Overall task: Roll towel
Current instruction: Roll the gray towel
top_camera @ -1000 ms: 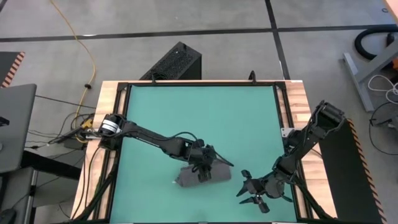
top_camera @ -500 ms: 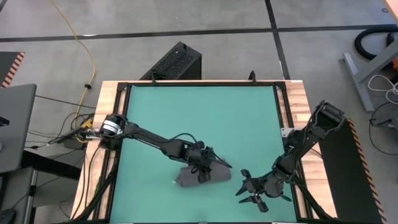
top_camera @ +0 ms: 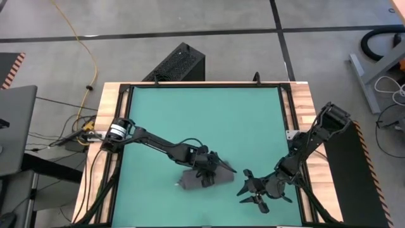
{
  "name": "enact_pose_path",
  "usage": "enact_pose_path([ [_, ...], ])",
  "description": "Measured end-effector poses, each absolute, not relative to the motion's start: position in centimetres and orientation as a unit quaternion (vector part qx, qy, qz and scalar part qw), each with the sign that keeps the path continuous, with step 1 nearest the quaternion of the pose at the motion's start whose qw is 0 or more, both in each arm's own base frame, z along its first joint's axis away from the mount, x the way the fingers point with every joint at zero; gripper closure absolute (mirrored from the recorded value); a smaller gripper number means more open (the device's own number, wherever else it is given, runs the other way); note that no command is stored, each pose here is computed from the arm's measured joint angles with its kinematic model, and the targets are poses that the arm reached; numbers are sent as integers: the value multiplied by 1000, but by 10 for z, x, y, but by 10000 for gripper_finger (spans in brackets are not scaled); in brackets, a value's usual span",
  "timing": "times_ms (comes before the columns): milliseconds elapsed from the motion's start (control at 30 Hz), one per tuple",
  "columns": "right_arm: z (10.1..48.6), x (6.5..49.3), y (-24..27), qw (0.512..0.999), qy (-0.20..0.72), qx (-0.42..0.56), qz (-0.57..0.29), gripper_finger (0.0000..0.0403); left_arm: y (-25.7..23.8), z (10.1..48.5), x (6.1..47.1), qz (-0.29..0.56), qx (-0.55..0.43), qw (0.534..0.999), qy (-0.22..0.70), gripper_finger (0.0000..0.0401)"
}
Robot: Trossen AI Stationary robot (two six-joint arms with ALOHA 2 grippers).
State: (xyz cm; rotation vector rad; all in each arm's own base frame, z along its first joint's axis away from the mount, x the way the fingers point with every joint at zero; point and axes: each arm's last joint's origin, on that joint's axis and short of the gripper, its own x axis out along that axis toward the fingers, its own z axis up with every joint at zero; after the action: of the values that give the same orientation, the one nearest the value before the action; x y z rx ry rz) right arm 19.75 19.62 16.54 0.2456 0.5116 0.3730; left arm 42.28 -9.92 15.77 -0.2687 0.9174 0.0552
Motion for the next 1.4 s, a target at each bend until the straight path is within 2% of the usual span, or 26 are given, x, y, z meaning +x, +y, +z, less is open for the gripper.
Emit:
enact_pose_path([
  [133,165,198,196,943,251,121,183,237,-98,155,418,43,-135,874,465,213],
  [433,166,197,197,942,252,131,181,237,-97,149,394,130,-178,800,559,213],
  [633,166,197,197,938,256,151,176,237,-107,147,372,218,-142,761,595,213],
  [767,165,196,197,933,263,166,180,237,-116,149,347,267,-123,758,582,222],
  [1033,165,197,198,931,266,172,183,237,-123,143,265,325,-240,744,533,232],
  [1200,165,197,197,931,266,171,182,237,-121,138,217,373,-316,713,503,233],
  [1400,165,197,197,931,266,170,183,237,-117,141,177,410,-363,694,467,233],
])
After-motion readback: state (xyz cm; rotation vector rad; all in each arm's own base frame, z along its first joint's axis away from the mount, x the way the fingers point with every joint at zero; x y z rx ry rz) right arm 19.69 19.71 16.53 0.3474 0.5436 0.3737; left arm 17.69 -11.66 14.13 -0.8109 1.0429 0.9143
